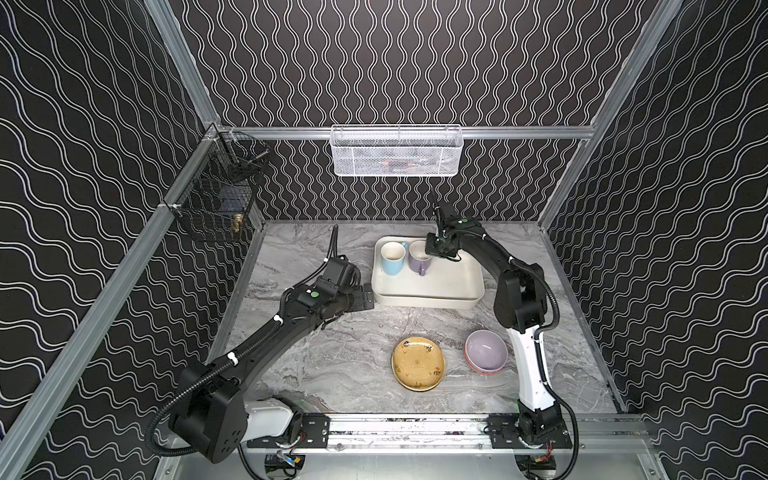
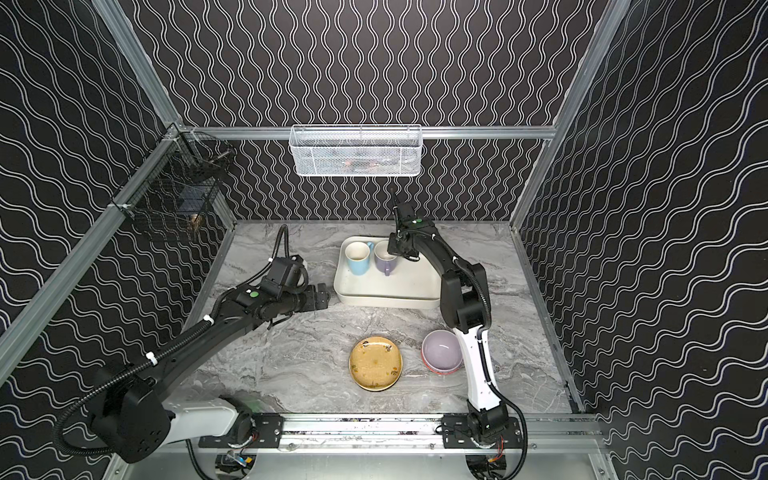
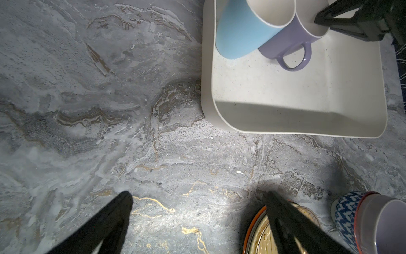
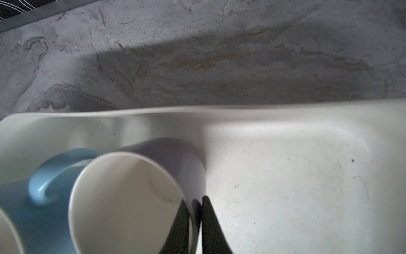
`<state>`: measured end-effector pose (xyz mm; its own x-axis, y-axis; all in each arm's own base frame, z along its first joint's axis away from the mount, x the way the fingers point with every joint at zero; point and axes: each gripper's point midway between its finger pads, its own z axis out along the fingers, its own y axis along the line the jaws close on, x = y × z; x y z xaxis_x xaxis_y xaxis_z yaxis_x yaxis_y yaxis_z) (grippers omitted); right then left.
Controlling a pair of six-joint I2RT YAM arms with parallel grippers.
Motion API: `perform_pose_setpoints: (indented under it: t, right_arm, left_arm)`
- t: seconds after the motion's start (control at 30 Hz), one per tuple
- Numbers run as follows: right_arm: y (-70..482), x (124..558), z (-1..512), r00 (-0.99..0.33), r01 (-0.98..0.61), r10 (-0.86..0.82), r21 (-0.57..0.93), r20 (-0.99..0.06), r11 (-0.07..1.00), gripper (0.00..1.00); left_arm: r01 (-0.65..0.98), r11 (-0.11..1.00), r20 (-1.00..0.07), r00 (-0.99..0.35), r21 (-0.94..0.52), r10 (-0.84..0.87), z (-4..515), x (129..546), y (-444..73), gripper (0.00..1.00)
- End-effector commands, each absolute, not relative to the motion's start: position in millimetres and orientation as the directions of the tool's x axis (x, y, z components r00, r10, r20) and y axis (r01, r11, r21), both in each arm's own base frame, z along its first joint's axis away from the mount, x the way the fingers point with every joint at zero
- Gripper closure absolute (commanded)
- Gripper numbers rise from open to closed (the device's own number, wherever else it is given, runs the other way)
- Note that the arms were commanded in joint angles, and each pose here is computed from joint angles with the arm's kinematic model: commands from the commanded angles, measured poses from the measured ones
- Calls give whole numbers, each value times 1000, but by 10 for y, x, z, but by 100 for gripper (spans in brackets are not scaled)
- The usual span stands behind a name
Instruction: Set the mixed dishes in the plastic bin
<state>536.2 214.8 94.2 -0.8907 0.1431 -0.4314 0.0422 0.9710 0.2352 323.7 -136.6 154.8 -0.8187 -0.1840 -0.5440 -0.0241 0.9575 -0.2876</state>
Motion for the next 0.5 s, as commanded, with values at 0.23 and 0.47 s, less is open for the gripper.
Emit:
perform_pose_setpoints:
  t: [0.23, 0.47]
  right_arm:
    - [2184, 5350, 1275, -854, 2, 146, 278, -499, 961, 61]
    - [1871, 4922, 1779, -833, 18, 133, 214, -537, 977, 53]
  left_arm:
    - [-9, 953, -555, -811, -302, -184, 1585, 3263, -1393, 2]
    - [7, 942, -549, -814, -335, -190, 1593, 3225, -1441, 2]
